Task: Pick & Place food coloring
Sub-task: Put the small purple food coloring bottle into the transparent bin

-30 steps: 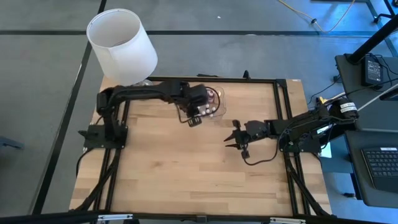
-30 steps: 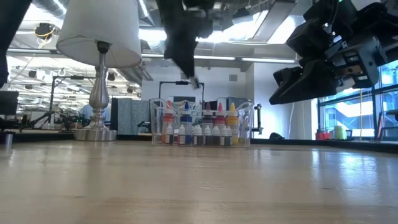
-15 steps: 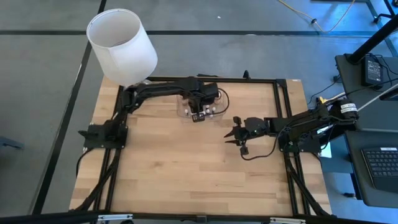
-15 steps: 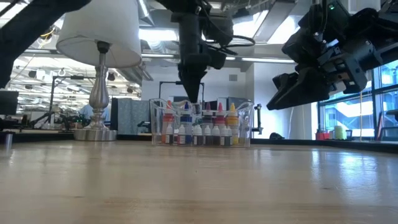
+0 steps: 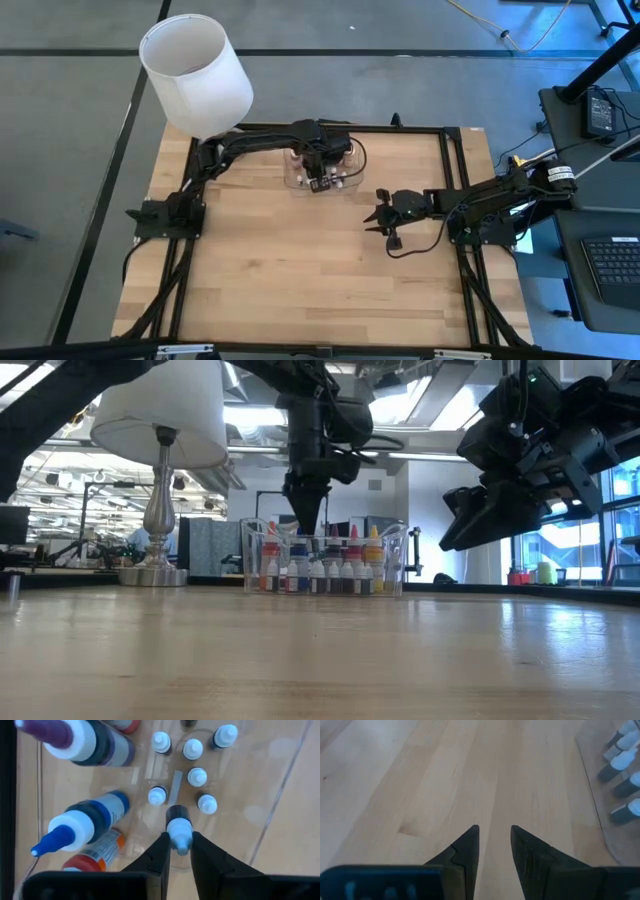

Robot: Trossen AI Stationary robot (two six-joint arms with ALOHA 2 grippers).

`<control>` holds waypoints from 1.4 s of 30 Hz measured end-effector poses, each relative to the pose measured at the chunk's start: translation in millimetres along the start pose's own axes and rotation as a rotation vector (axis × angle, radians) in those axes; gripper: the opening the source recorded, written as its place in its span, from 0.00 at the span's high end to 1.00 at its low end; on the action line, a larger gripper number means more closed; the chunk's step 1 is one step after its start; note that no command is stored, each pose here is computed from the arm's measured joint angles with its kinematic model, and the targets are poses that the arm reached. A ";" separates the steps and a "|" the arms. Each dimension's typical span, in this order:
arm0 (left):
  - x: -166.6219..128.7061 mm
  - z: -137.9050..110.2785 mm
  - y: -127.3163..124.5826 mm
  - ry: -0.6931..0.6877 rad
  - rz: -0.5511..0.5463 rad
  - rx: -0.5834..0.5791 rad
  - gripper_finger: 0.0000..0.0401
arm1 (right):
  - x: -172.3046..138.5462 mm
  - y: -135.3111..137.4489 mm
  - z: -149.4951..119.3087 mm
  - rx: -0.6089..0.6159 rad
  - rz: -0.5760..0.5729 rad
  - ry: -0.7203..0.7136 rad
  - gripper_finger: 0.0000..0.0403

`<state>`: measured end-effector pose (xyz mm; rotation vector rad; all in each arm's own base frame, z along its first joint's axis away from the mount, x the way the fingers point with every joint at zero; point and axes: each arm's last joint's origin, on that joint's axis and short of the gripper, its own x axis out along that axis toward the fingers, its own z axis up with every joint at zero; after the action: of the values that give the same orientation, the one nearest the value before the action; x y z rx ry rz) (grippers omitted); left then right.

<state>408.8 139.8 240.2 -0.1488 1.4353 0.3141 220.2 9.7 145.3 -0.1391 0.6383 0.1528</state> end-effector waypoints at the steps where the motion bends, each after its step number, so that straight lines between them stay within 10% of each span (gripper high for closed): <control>1: 0.0 0.0 -0.5 0.000 0.000 -0.012 0.85 | 0.0 0.0 0.0 0.005 0.000 0.000 0.71; 42: 30.1 -4.7 -3.4 0.001 -0.019 -0.114 0.85 | 0.0 0.0 -0.1 0.022 0.000 -0.001 0.71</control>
<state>408.5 138.8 209.6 -0.2554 1.4168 0.3801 220.2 9.7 145.2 -0.1175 0.6390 0.1456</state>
